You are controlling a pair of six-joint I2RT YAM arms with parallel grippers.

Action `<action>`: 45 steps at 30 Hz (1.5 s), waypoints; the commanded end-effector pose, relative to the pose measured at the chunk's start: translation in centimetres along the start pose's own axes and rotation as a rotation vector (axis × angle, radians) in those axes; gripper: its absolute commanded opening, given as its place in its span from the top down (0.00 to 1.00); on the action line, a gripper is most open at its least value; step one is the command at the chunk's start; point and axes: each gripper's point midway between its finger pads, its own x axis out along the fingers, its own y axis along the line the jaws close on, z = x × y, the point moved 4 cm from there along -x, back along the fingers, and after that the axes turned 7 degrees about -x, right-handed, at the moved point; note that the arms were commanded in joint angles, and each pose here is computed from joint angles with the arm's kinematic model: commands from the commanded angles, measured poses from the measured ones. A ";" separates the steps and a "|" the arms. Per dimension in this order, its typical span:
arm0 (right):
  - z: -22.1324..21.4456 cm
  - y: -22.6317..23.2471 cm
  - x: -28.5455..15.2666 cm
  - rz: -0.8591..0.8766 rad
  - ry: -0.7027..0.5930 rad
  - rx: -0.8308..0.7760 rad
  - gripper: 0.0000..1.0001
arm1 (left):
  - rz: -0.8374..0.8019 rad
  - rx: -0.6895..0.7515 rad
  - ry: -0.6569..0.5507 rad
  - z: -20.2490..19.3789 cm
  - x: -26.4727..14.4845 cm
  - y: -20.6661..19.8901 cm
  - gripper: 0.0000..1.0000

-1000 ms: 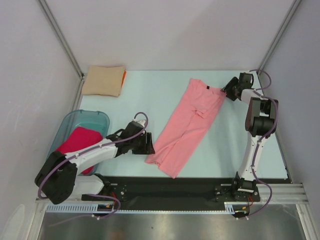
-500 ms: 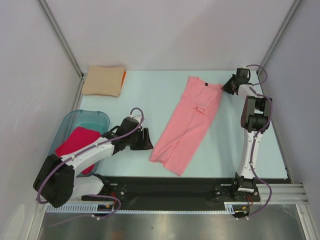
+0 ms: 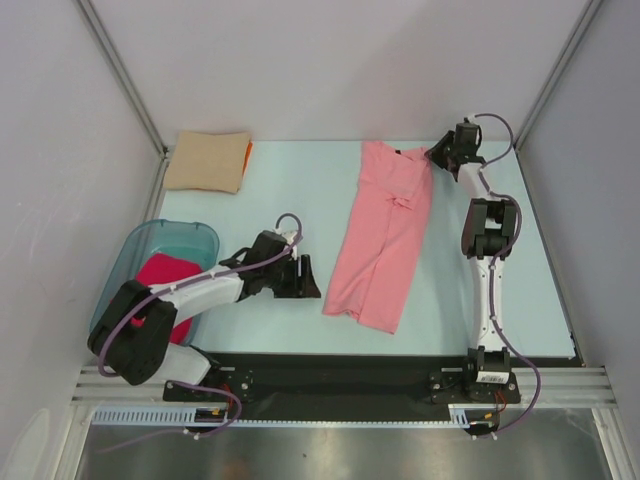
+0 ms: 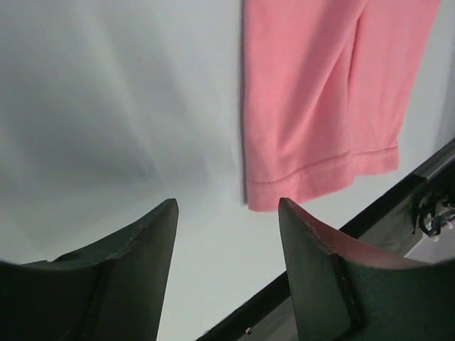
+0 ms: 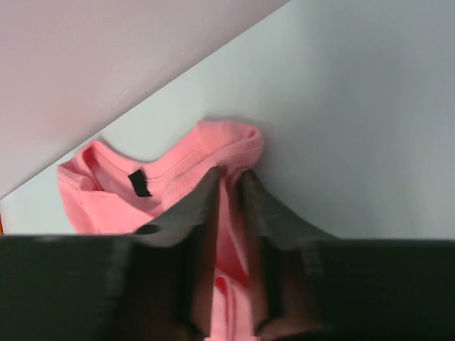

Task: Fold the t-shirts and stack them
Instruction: Fold the tshirt

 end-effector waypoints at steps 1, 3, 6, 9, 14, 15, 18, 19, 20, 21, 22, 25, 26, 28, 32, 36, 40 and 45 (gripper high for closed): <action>2.3 2.0 -1.6 0.000 -0.015 -0.046 0.71 | -0.129 0.043 -0.045 1.6 0.1 -2.3 0.36; 3.9 1.8 -4.1 -0.072 0.004 -0.060 0.51 | -0.123 0.040 -0.030 1.4 0.6 -2.0 0.37; 6.2 0.6 -8.8 -0.217 0.030 -0.112 0.31 | -0.137 0.038 -0.006 1.0 1.0 -1.9 0.40; 5.4 -1.8 -12.7 -0.304 0.103 -0.125 0.27 | -0.158 0.026 0.015 0.6 1.1 -2.1 0.42; 5.0 -0.6 -22.3 -0.335 0.123 -0.141 0.23 | -0.190 0.012 0.048 0.3 1.8 -2.3 0.43; 0.6 -1.7 -23.0 -0.321 0.230 -0.113 0.23 | -0.203 0.013 0.056 0.2 2.0 -2.4 0.43; -2.4 1.2 -27.6 -0.151 0.233 -0.041 0.26 | -0.233 0.014 0.085 -0.2 2.3 -2.9 0.44; -5.5 1.2 -30.2 -0.127 0.260 -0.029 0.26 | -0.230 0.008 0.096 -0.4 2.5 -2.9 0.44; -7.5 1.6 -31.1 -0.078 0.291 -0.020 0.27 | -0.235 0.012 0.100 -0.5 2.6 -3.0 0.45; -8.6 2.1 -32.1 -0.051 0.290 -0.028 0.27 | -0.227 0.013 0.101 -0.6 2.7 -3.0 0.46; -10.3 3.0 -33.0 -0.021 0.318 -0.057 0.28 | -0.223 0.012 0.102 -0.7 2.8 -3.0 0.46; -15.2 3.3 -36.9 0.001 0.410 -0.112 0.29 | -0.208 0.021 0.108 -0.9 3.3 -2.9 0.47; -17.4 3.3 -38.1 0.017 0.458 -0.120 0.30 | -0.193 0.012 0.124 -1.1 3.7 -2.6 0.49; -18.8 3.4 -40.6 0.035 0.464 -0.120 0.32 | -0.179 0.000 0.130 -1.1 4.1 -2.3 0.50; -22.2 3.6 -43.8 0.094 0.523 -0.074 0.36 | -0.124 -0.019 0.120 -1.2 4.7 -1.4 0.55; -25.5 4.4 -45.0 0.185 0.584 0.014 0.42 | -0.124 -0.036 0.135 -1.3 5.1 -1.4 0.60; -28.5 3.6 -45.1 0.166 0.656 0.026 0.43 | -0.122 -0.052 0.143 -1.4 5.3 -1.5 0.67; -30.2 3.1 -44.9 0.161 0.700 0.031 0.43 | -0.124 -0.056 0.140 -1.4 5.2 -1.5 0.76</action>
